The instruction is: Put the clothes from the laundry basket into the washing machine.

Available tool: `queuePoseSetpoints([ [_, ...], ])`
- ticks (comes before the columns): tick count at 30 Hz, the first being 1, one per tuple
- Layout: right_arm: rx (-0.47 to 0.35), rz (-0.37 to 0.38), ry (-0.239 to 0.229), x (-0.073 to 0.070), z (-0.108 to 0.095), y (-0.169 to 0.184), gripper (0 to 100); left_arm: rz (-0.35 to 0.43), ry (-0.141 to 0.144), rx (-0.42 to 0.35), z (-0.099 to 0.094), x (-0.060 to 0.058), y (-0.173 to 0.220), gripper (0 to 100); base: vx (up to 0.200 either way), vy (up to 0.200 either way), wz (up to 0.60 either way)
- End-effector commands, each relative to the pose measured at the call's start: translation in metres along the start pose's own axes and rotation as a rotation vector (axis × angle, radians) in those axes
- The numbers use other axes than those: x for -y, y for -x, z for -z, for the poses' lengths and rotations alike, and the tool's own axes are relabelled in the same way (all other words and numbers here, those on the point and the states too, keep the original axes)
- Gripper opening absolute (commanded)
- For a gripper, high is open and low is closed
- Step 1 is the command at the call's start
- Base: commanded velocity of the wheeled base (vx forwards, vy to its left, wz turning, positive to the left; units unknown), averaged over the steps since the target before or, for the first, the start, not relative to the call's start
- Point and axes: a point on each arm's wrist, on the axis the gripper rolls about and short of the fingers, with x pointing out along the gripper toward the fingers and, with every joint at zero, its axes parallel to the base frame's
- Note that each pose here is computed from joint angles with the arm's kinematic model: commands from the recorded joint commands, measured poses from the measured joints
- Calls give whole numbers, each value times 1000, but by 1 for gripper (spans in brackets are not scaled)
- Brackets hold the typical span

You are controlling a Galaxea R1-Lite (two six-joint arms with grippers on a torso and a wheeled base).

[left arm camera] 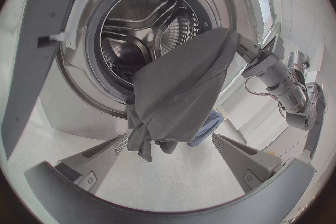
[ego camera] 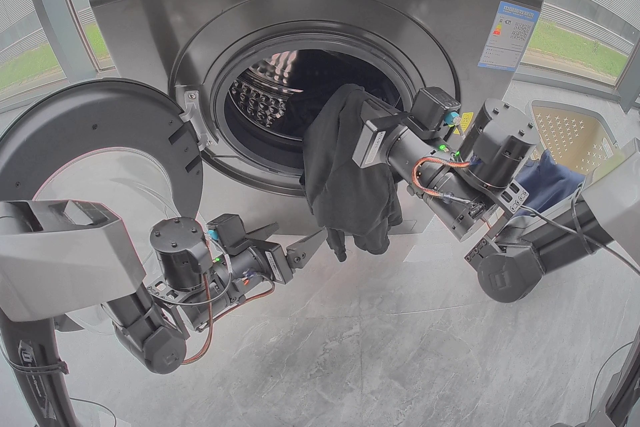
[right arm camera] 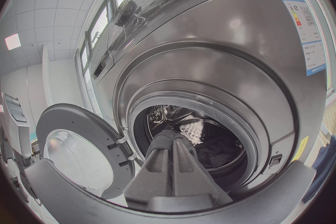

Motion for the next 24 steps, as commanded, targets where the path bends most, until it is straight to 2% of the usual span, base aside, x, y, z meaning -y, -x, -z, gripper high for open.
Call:
queuePoseSetpoints([
  [1, 0, -3, 0, -2, 0, 0, 0, 34, 47, -22, 13, -6, -17, 100, 0, 0, 0],
  [4, -2, -3, 0, -1, 0, 0, 0, 63, 78, -27, 14, -7, -23, 100, 0, 0, 0],
  [6, -2, -3, 0, -1, 0, 0, 0, 63, 78, -27, 14, -7, -23, 100, 0, 0, 0],
  [7, -2, -5, -1, -2, 0, 0, 0, 66, 93, -34, 20, -12, -30, 100, 0, 0, 0],
  [10, -4, -8, -1, -3, 1, 1, 0, 58, 95, -32, 26, -18, -39, 100, 0, 0, 0],
  [14, -4, -9, -2, -4, 1, 1, 0, 55, 91, -1, 23, -25, -47, 100, 0, 0, 0],
  [16, -4, -9, -2, -4, 1, 1, 0, 55, 92, 2, 23, -26, -49, 100, 0, 0, 0],
  [19, -5, -12, -3, -5, 1, 1, 0, 61, 109, 22, 20, -27, -55, 100, 0, 0, 0],
  [24, -9, -13, -5, -6, 2, 2, 0, 62, 113, 28, 24, -29, -62, 100, 0, 0, 0],
])
